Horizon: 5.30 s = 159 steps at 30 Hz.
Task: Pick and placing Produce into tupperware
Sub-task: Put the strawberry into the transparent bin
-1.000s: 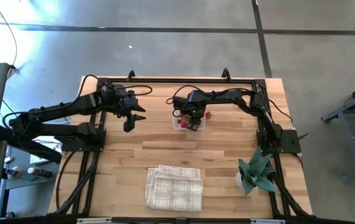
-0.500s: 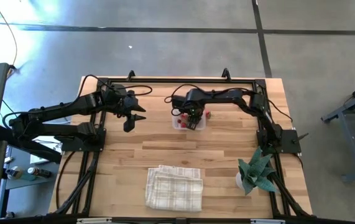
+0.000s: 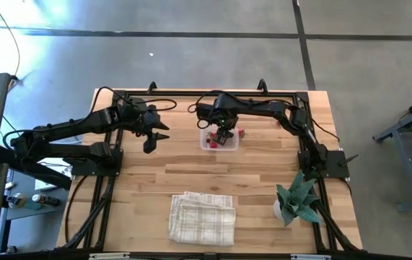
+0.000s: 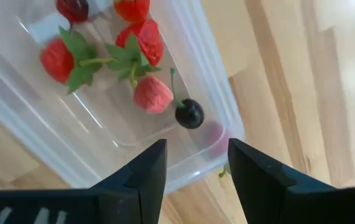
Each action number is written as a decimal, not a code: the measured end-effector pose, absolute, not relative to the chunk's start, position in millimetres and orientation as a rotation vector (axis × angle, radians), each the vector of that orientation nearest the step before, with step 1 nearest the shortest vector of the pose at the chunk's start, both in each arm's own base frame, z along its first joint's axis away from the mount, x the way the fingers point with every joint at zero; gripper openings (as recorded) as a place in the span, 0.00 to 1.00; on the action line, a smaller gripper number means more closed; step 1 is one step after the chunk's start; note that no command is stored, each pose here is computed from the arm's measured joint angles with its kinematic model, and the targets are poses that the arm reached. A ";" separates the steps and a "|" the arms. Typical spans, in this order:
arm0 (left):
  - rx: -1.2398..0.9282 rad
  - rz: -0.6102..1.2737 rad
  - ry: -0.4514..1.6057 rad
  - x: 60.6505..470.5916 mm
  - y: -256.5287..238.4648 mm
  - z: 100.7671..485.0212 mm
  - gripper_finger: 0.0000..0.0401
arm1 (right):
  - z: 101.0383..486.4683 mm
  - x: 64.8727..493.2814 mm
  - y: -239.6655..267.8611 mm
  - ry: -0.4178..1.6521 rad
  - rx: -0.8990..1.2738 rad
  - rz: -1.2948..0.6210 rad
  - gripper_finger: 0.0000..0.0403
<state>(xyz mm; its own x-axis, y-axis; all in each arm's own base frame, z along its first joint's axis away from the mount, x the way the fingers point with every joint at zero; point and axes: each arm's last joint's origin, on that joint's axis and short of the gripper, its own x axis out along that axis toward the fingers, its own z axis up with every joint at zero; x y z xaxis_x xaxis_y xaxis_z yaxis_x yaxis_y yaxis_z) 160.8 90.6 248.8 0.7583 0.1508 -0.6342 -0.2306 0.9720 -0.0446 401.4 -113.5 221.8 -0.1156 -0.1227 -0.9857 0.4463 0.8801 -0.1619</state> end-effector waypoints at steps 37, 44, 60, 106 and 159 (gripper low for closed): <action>-0.123 0.209 0.680 160.8 90.7 248.8 0.40 | 232.1 288.3 -156.3 1.467 0.376 -0.400 0.40; -0.123 0.209 0.680 160.8 90.6 248.8 0.40 | 220.7 290.4 -156.3 1.429 0.341 -0.320 0.40; -0.123 0.209 0.679 160.8 90.7 248.8 0.40 | 206.0 296.1 -161.0 1.441 0.348 -0.270 0.40; -0.123 0.209 0.680 160.8 90.6 248.7 0.40 | 179.1 295.8 -159.4 1.484 0.272 -0.128 0.40; -0.121 0.215 0.681 160.7 90.9 248.8 0.40 | 139.1 303.3 -162.3 1.405 0.228 -0.081 0.40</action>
<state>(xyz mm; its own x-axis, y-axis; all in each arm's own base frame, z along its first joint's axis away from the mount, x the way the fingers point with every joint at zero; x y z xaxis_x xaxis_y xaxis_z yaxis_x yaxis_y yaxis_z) 160.7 90.9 248.8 0.7558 0.1578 -0.6355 -0.2364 0.9708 -0.0401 303.3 -162.3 139.1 0.1665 0.0783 -0.9829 0.1910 0.9754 0.1100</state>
